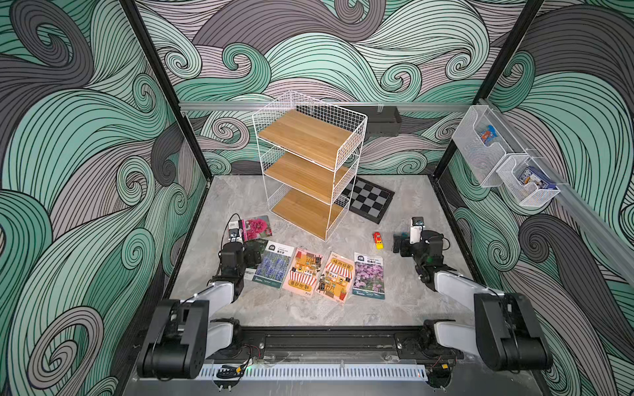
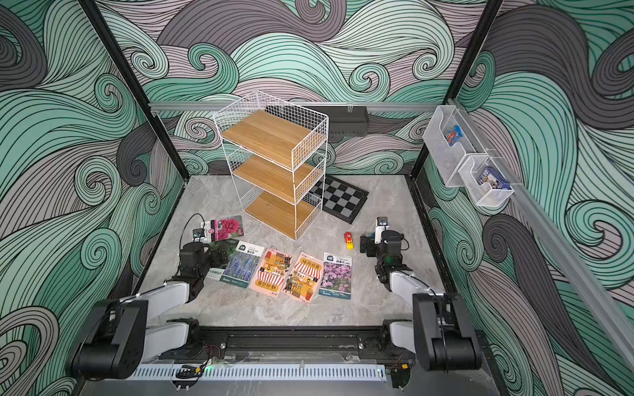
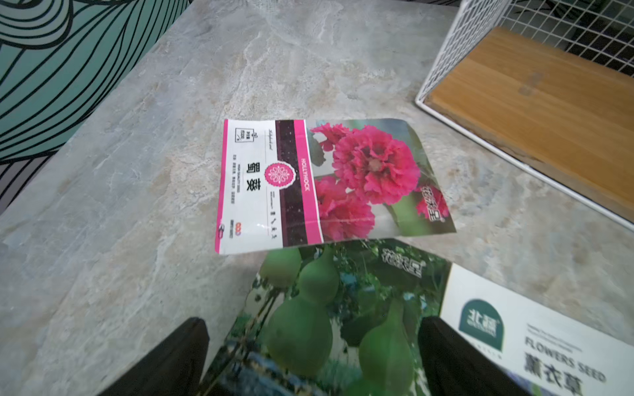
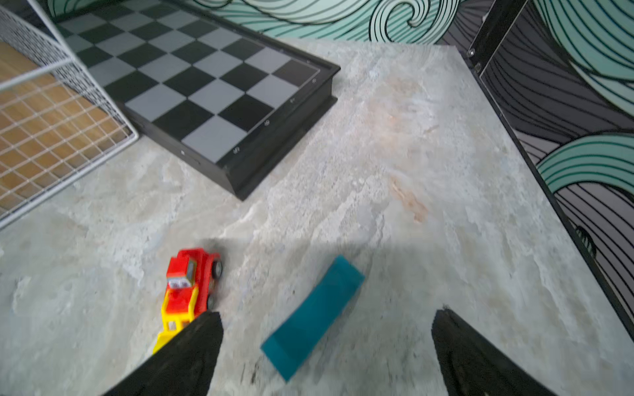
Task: Take the seed bag off the shelf
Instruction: Reset both arms
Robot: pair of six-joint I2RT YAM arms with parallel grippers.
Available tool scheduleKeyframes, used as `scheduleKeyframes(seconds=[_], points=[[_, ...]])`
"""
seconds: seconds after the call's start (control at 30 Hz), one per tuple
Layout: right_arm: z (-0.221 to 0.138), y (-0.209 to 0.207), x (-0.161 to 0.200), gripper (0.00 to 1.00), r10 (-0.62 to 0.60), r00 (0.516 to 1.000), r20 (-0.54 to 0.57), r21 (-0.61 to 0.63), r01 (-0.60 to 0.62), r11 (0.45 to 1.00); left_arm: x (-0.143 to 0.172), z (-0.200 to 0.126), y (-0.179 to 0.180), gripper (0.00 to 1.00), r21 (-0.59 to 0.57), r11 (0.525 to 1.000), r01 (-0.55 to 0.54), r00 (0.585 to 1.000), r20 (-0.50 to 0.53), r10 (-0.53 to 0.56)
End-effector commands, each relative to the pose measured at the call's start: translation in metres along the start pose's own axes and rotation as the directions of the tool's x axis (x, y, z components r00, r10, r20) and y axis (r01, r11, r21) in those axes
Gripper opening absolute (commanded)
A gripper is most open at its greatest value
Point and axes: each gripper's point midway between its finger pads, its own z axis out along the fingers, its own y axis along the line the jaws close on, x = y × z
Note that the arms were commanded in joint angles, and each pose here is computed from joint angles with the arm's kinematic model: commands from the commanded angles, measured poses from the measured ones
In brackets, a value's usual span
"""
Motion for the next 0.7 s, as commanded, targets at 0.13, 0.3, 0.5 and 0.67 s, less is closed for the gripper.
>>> scheduleKeyframes(seconds=[0.13, 0.3, 0.5, 0.67], points=[[0.009, 0.007, -0.036, 0.99, 0.017, 0.994, 0.106, -0.057, -0.011, 0.998, -0.071, 0.026, -0.008, 0.99, 0.16, 0.986, 0.056, 0.966, 0.241, -0.094], [0.007, 0.003, -0.039, 0.99, 0.03, 0.989, 0.146, -0.049, -0.023, 0.999, -0.061, 0.041, -0.024, 0.99, 0.228, 0.973, 0.015, 0.991, 0.129, -0.046], [0.023, 0.007, -0.03, 0.99, 0.056, 0.966, 0.251, -0.09, -0.035, 0.995, -0.063, 0.033, -0.036, 0.99, 0.249, 0.966, -0.066, 0.973, 0.231, 0.007], [0.027, 0.007, -0.03, 0.99, 0.034, 0.972, 0.231, -0.049, -0.024, 0.999, -0.063, 0.044, -0.04, 0.99, 0.229, 0.97, -0.084, 0.985, 0.168, 0.045]])
